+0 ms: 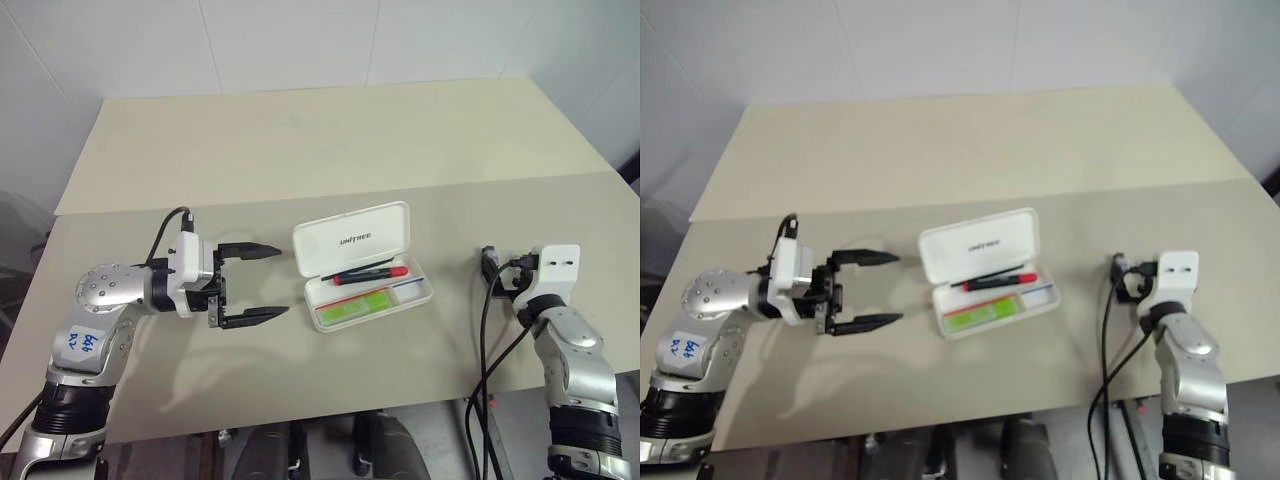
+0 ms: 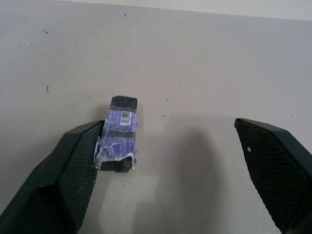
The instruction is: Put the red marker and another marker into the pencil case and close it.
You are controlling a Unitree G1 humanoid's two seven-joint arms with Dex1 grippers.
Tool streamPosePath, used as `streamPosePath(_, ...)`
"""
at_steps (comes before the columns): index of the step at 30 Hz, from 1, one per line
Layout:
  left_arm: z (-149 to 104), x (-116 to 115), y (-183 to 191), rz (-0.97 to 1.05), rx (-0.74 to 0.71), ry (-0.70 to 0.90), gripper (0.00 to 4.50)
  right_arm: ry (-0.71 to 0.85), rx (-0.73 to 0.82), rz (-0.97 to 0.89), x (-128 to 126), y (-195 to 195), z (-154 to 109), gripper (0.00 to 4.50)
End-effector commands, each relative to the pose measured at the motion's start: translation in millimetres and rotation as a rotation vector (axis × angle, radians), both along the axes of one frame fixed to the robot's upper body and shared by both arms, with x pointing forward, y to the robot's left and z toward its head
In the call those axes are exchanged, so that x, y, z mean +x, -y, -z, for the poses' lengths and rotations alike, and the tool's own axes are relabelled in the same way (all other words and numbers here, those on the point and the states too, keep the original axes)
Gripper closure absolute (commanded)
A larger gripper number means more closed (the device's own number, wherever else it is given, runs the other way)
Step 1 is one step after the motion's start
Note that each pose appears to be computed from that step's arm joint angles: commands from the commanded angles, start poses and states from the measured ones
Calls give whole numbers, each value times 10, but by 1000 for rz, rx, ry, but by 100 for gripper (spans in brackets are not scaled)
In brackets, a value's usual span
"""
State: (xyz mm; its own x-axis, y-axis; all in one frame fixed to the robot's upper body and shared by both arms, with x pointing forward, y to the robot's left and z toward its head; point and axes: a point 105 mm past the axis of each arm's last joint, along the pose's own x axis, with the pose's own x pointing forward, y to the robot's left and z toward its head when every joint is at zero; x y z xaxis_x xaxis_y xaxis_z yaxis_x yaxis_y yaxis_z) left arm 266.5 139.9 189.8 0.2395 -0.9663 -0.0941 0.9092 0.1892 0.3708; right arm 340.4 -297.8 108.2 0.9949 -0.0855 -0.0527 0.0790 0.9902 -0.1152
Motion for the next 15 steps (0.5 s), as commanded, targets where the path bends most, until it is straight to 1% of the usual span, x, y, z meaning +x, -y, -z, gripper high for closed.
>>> streamPosePath(1, -90, -63, 5, 3, -9, 35, 1, 34, -4, -18, 29, -58, -96, 0)
streamPosePath(4, -75, -81, 23, 1, -13, 31, 1, 10, -17, -67, 46, -217, -63, 0)
streamPosePath(7, -71, -92, 41, 2, -15, 29, 0, 0, -12, -74, 55, -277, -35, 64)
streamPosePath(8, -70, -91, 44, 2, -15, 29, 0, -9, -17, -71, 61, -287, -17, 92)
streamPosePath(11, -71, -88, 49, 3, -15, 29, 0, -21, -27, -62, 71, -290, 3, 212)
streamPosePath(12, -72, -85, 48, 4, -14, 30, 0, -25, -31, -55, 73, -279, 3, 242)
streamPosePath(13, -74, -84, 50, 4, -13, 30, 0, -28, -34, -50, 74, -269, 2, 284)
streamPosePath(15, -74, -83, 52, 5, -13, 31, 0, -41, -43, -33, 75, -230, 7, 351)
